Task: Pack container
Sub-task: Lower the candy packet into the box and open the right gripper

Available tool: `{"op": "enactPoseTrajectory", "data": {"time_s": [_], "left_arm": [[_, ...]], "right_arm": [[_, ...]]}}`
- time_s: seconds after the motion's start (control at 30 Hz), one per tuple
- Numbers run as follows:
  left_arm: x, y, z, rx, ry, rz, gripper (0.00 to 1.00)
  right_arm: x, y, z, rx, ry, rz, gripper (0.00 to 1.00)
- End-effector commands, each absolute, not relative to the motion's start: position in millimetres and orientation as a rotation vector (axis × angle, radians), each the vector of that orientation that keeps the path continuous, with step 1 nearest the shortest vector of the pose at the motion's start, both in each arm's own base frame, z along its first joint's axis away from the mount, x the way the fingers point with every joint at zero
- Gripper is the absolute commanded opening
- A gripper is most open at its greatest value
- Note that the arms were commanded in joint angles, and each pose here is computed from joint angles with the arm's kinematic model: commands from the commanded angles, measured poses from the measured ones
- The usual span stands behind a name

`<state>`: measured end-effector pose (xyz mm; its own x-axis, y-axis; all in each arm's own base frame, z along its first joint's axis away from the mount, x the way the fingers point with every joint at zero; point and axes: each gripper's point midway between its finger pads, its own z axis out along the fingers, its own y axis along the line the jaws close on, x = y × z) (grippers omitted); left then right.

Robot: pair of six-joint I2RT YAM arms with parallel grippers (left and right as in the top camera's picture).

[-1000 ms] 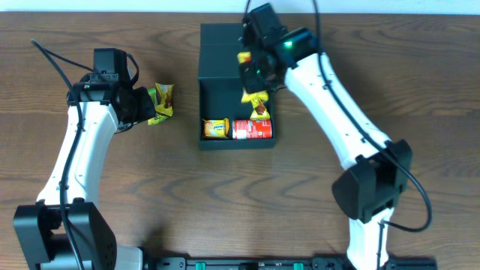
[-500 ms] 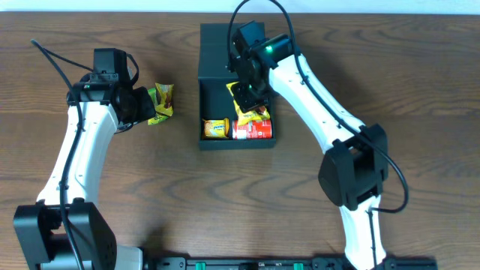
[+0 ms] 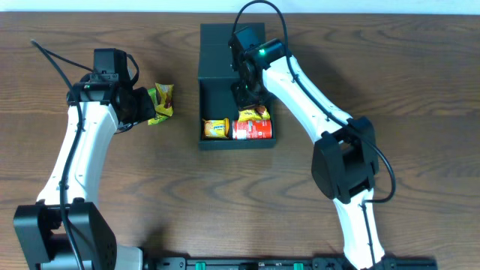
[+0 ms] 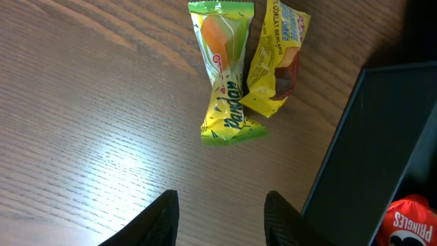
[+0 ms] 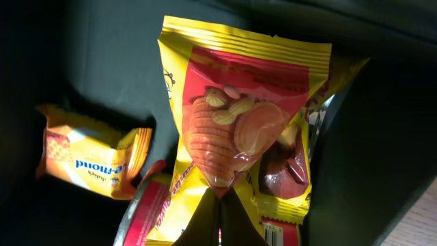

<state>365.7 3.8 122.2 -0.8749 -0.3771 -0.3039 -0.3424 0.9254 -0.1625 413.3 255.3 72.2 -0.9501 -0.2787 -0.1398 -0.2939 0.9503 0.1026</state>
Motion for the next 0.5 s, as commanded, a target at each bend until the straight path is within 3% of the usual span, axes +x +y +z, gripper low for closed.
{"op": "enactPoseTrajectory", "data": {"time_s": [0.0, 0.47], "left_arm": [[364, 6, 120, -0.542, 2.755, -0.137, 0.42], [364, 6, 120, -0.543, 2.756, -0.136, 0.42]], "right_arm": [[419, 259, 71, -0.371, 2.968, 0.180, 0.02], [417, 262, 60, -0.336, 2.972, 0.103, 0.01]]}}
